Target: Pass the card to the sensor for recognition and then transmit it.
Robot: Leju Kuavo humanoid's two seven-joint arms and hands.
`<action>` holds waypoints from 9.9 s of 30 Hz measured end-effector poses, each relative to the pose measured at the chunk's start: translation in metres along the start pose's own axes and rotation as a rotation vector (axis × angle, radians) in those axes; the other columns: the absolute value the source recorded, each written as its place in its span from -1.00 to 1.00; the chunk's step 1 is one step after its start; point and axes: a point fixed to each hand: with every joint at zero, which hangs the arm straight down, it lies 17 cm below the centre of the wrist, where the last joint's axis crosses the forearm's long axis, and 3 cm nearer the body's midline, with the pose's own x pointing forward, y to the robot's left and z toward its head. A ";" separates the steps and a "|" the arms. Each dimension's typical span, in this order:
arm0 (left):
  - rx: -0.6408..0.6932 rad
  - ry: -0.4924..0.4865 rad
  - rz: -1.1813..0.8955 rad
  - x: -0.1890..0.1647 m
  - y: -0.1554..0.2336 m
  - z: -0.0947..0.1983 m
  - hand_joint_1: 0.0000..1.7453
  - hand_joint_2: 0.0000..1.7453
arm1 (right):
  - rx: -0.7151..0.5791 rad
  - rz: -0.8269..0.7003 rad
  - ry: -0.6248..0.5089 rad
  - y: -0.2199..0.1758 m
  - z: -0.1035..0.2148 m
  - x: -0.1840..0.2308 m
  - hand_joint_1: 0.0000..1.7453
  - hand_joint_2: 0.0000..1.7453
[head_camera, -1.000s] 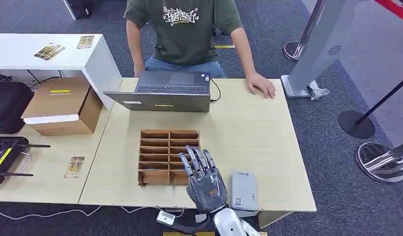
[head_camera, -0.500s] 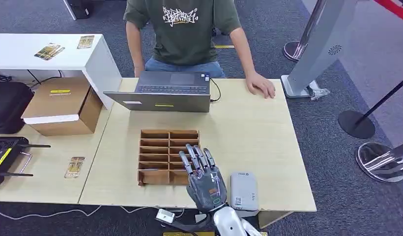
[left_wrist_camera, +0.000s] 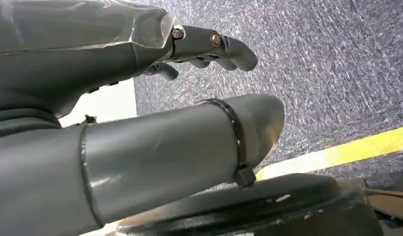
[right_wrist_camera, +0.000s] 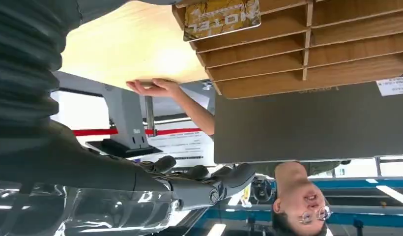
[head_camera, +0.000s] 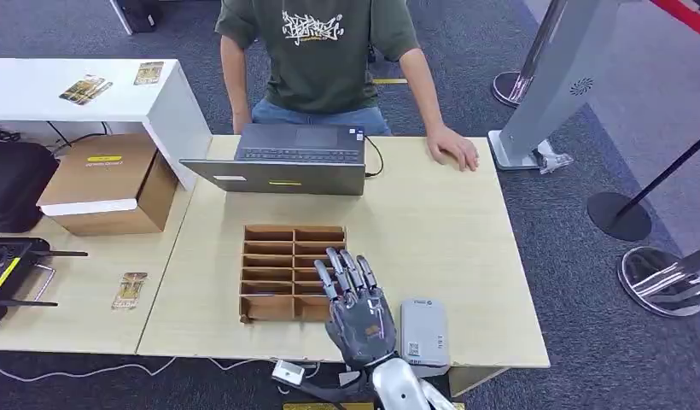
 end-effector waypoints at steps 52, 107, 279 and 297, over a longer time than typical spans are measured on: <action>0.012 0.048 0.084 -0.012 -0.001 0.001 -1.00 -1.00 | 0.013 -0.002 -0.013 0.011 -0.011 0.003 -1.00 1.00; 0.008 0.029 0.060 -0.005 -0.001 0.001 -1.00 -1.00 | 0.312 0.053 0.099 0.058 -0.021 0.001 -1.00 1.00; 0.045 -0.059 -0.012 0.015 0.007 0.000 -1.00 -1.00 | 0.328 -0.018 0.209 0.045 -0.026 -0.023 -1.00 1.00; 0.041 -0.059 -0.006 0.015 0.006 0.000 -1.00 -1.00 | 0.343 -0.025 0.201 0.048 -0.024 -0.021 1.00 1.00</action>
